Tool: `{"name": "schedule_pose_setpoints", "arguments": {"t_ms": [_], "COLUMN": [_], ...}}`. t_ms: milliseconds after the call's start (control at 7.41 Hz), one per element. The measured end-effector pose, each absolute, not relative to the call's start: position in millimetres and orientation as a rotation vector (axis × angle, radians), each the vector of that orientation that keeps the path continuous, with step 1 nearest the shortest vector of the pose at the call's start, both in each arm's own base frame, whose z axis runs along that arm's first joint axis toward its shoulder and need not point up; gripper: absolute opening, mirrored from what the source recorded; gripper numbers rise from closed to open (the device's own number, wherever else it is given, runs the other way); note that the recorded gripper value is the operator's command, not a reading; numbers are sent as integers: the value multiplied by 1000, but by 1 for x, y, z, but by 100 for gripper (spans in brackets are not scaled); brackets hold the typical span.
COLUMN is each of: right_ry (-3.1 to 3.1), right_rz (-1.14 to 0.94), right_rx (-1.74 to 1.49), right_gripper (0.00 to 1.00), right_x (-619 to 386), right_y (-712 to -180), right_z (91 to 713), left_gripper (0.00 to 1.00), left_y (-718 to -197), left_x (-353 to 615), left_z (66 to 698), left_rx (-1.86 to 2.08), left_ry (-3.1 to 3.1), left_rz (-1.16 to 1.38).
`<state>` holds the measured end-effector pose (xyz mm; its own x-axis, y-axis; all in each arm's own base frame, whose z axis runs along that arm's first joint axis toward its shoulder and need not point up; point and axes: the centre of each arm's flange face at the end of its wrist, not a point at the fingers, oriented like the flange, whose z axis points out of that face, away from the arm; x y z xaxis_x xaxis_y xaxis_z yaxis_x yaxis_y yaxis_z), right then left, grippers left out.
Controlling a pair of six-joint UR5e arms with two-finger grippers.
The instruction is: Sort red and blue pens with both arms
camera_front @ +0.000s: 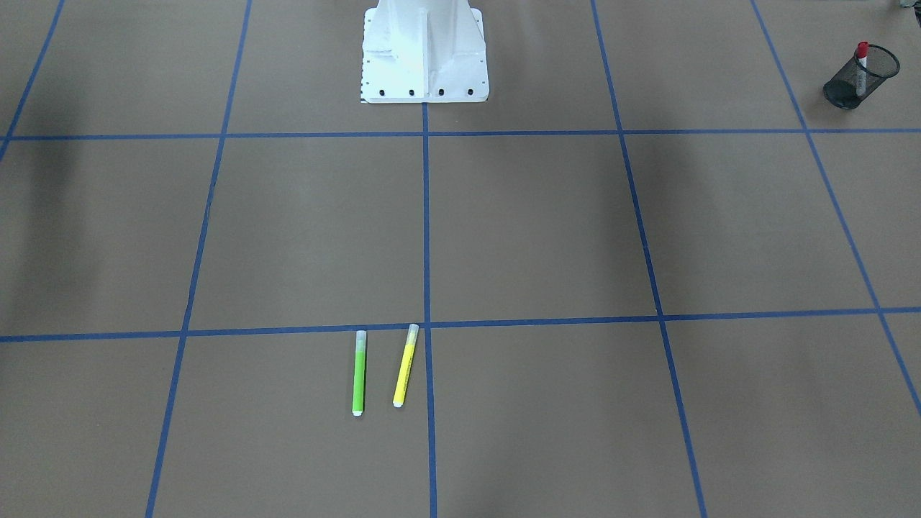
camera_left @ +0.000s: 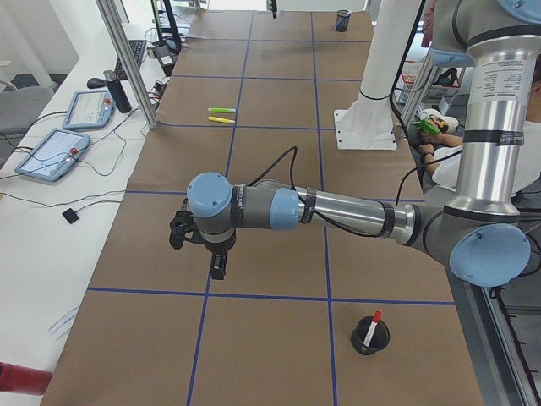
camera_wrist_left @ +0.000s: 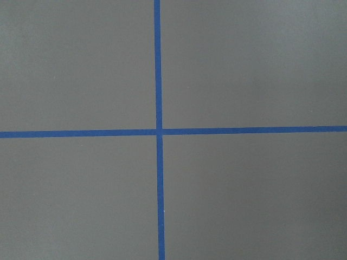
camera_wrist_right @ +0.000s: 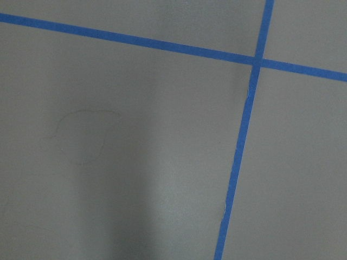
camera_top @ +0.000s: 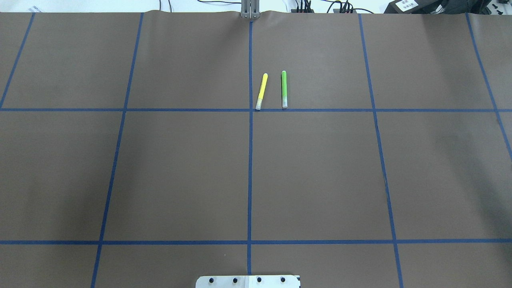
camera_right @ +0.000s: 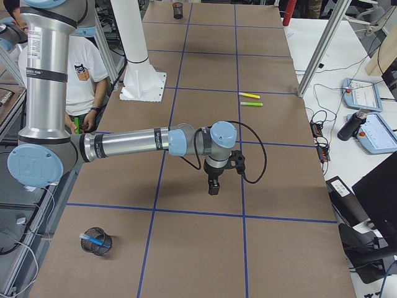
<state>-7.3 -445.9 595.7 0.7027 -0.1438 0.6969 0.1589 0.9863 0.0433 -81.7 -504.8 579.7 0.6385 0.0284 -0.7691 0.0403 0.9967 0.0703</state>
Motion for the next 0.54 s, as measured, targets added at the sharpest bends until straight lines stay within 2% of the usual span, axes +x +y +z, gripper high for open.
{"name": "schedule_pose_setpoints", "arguments": {"t_ms": [540], "right_ry": [-807], "right_rz": [-121], "right_rx": [28], "right_gripper": [100], "right_x": [21], "right_y": [-424], "right_z": [581], "left_gripper": [100], "left_y": [-505], "left_x": [-81], "left_z": [582], "left_rx": [78], "left_ry": [867], "left_rz": [-6]}}
